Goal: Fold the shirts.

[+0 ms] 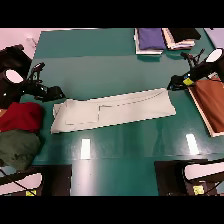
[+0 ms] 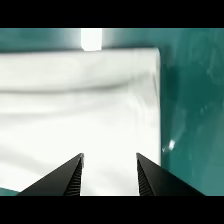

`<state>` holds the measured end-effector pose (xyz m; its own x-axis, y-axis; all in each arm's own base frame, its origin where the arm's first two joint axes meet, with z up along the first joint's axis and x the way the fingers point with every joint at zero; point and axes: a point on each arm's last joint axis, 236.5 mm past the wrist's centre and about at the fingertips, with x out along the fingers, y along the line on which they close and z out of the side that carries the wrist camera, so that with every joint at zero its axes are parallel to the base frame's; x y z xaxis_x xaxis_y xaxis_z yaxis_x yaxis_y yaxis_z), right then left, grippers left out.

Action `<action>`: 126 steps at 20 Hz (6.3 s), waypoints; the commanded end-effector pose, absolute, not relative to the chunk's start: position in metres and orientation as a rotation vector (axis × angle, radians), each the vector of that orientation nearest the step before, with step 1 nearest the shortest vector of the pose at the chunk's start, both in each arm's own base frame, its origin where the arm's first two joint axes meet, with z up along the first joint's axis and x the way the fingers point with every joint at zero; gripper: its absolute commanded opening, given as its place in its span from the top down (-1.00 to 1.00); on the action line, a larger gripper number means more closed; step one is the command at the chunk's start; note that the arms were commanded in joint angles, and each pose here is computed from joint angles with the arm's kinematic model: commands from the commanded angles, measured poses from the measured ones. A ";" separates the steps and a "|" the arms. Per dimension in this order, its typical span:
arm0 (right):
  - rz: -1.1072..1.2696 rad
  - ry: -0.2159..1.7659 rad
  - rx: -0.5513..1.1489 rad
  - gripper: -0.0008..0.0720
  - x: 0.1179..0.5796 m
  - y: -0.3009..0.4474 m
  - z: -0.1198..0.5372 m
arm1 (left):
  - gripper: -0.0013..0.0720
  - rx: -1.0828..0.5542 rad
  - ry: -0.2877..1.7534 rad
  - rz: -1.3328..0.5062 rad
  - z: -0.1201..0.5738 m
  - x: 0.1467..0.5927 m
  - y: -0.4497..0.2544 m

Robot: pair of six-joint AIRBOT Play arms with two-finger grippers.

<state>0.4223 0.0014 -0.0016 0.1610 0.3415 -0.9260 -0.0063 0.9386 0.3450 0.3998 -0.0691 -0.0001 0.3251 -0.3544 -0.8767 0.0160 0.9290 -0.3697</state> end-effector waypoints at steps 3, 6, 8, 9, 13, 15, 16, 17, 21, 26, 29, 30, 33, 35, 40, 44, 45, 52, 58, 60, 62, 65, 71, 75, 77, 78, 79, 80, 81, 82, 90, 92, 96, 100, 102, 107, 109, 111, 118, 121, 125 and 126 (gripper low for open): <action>0.342 1.376 0.389 -0.11 0.423 -0.014 0.004 | 0.67 -0.368 1.240 -0.293 0.020 0.399 -0.082; 0.292 1.454 0.492 -0.37 0.392 -0.042 -0.026 | 0.90 -0.408 1.220 -0.335 0.027 0.402 -0.099; 0.270 1.488 0.546 -0.41 0.371 -0.052 -0.053 | 0.90 -0.380 1.207 -0.370 0.028 0.402 -0.119; 0.271 1.498 0.568 -0.41 0.363 -0.053 -0.064 | 0.90 -0.370 1.200 -0.389 0.029 0.402 -0.133; 0.344 1.448 0.652 -0.41 0.362 -0.027 -0.083 | 0.90 -0.344 1.133 -0.452 0.035 0.405 -0.190; 0.391 1.458 0.680 -0.40 0.366 -0.007 -0.088 | 0.90 -0.320 1.109 -0.493 0.037 0.402 -0.215; 0.412 1.467 0.688 -0.38 0.367 0.003 -0.092 | 0.90 -0.335 1.115 -0.495 0.035 0.400 -0.227; 0.438 1.472 0.687 -0.20 0.369 0.014 -0.094 | 0.90 -0.345 1.123 -0.497 0.033 0.397 -0.236; 0.515 1.423 0.558 0.92 0.376 0.030 -0.085 | 0.90 -0.334 1.165 -0.542 0.008 0.385 -0.277; 0.549 1.241 0.428 0.92 0.406 0.036 0.020 | 0.90 -0.316 1.225 -0.588 -0.033 0.376 -0.326; 0.566 1.125 0.363 0.92 0.420 0.067 0.091 | 0.90 -0.309 1.250 -0.627 -0.047 0.377 -0.356; 0.597 1.100 0.332 0.92 0.419 0.084 0.112 | 0.90 -0.302 1.246 -0.641 -0.048 0.379 -0.365; 0.691 1.047 0.260 0.92 0.413 0.133 0.158 | 0.90 -0.281 1.258 -0.660 -0.057 0.380 -0.380; 0.741 1.007 0.223 0.92 0.409 0.161 0.182 | 0.90 -0.272 1.293 -0.657 -0.067 0.375 -0.379; 0.835 0.943 0.175 0.92 0.393 0.210 0.221 | 0.90 -0.263 1.297 -0.655 -0.068 0.375 -0.377; 0.883 0.918 0.158 0.92 0.383 0.235 0.235 | 0.90 -0.275 1.263 -0.650 -0.047 0.386 -0.365; 0.894 0.918 0.158 0.92 0.380 0.241 0.236 | 0.90 -0.282 1.236 -0.640 -0.034 0.394 -0.356; 1.107 0.882 0.182 0.92 0.343 0.344 0.241 | 0.90 -0.285 0.819 -0.448 0.150 0.451 -0.195; 1.362 0.783 0.248 0.03 0.290 0.519 0.193 | 0.90 -0.212 0.566 -0.225 0.260 0.414 -0.073; 1.354 0.773 0.253 0.03 0.288 0.531 0.186 | 0.90 -0.203 0.576 -0.203 0.264 0.402 -0.062; 1.342 0.795 0.226 0.05 0.298 0.513 0.183 | 0.90 -0.184 0.630 -0.198 0.253 0.395 -0.061; 1.213 0.862 0.129 0.10 0.335 0.452 0.157 | 0.90 -0.184 0.659 -0.204 0.247 0.392 -0.062; 0.823 1.171 0.140 0.09 0.378 0.273 0.044 | 0.90 -0.196 0.654 -0.224 0.248 0.393 -0.068; 0.657 1.366 0.289 -0.31 0.378 0.213 -0.031 | 0.90 -0.129 0.669 -0.320 0.241 0.390 -0.102; 0.665 1.432 0.407 -0.31 0.377 0.224 -0.052 | 0.90 -0.110 0.683 -0.359 0.235 0.390 -0.118; 0.679 1.451 0.471 -0.31 0.378 0.235 -0.058 | 0.90 -0.107 0.689 -0.371 0.232 0.391 -0.124; 0.696 1.466 0.520 -0.31 0.380 0.248 -0.063 | 0.90 -0.105 0.696 -0.378 0.229 0.393 -0.127; 0.718 1.478 0.544 -0.31 0.381 0.261 -0.066 | 0.90 -0.106 0.704 -0.381 0.226 0.394 -0.130; 0.745 1.485 0.555 -0.31 0.382 0.276 -0.069 | 0.90 -0.110 0.712 -0.385 0.223 0.395 -0.131; 0.778 1.488 0.554 -0.31 0.382 0.292 -0.069 | 0.90 -0.110 0.718 -0.384 0.221 0.396 -0.131; 0.973 1.383 0.385 0.92 0.381 0.391 -0.070 | 0.90 -0.156 0.719 -0.438 0.225 0.391 -0.148; 0.966 1.310 0.324 0.92 0.401 0.382 -0.052 | 0.90 -0.122 0.715 -0.488 0.225 0.384 -0.171; 0.777 1.145 0.227 0.92 0.465 0.284 0.006 | 0.90 -0.077 0.672 -0.632 0.235 0.361 -0.231; 0.466 1.046 0.247 0.92 0.504 0.114 0.064 | 0.90 -0.093 0.634 -0.700 0.246 0.347 -0.263; 0.311 0.972 0.304 0.92 0.510 0.025 0.091 | 0.90 -0.105 0.613 -0.713 0.251 0.346 -0.270; -0.037 0.826 0.461 0.92 0.480 -0.163 0.123 | 0.90 -0.147 0.589 -0.700 0.258 0.351 -0.270; -0.122 0.809 0.501 0.92 0.462 -0.207 0.121 | 0.90 -0.156 0.585 -0.698 0.259 0.352 -0.271; -0.186 0.780 0.522 0.92 0.450 -0.238 0.123 | 0.90 -0.162 0.588 -0.700 0.259 0.352 -0.272; -0.164 0.645 0.498 0.92 0.455 -0.247 0.190 | 0.90 -0.181 0.597 -0.698 0.259 0.351 -0.272; -0.138 0.610 0.433 0.92 0.452 -0.241 0.231 | 0.90 -0.174 0.602 -0.699 0.257 0.350 -0.272; -0.128 0.674 0.376 0.92 0.435 -0.233 0.242 | 0.90 -0.172 0.604 -0.699 0.257 0.350 -0.272; -0.126 0.707 0.372 0.92 0.429 -0.230 0.237 | 0.90 -0.170 0.609 -0.700 0.256 0.349 -0.272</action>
<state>0.4437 -0.2373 0.2351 0.7934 0.0012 -0.6087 0.2459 0.9141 0.3224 0.3505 -0.2719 0.2577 0.6050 -0.6496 -0.4604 0.5516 0.7589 -0.3460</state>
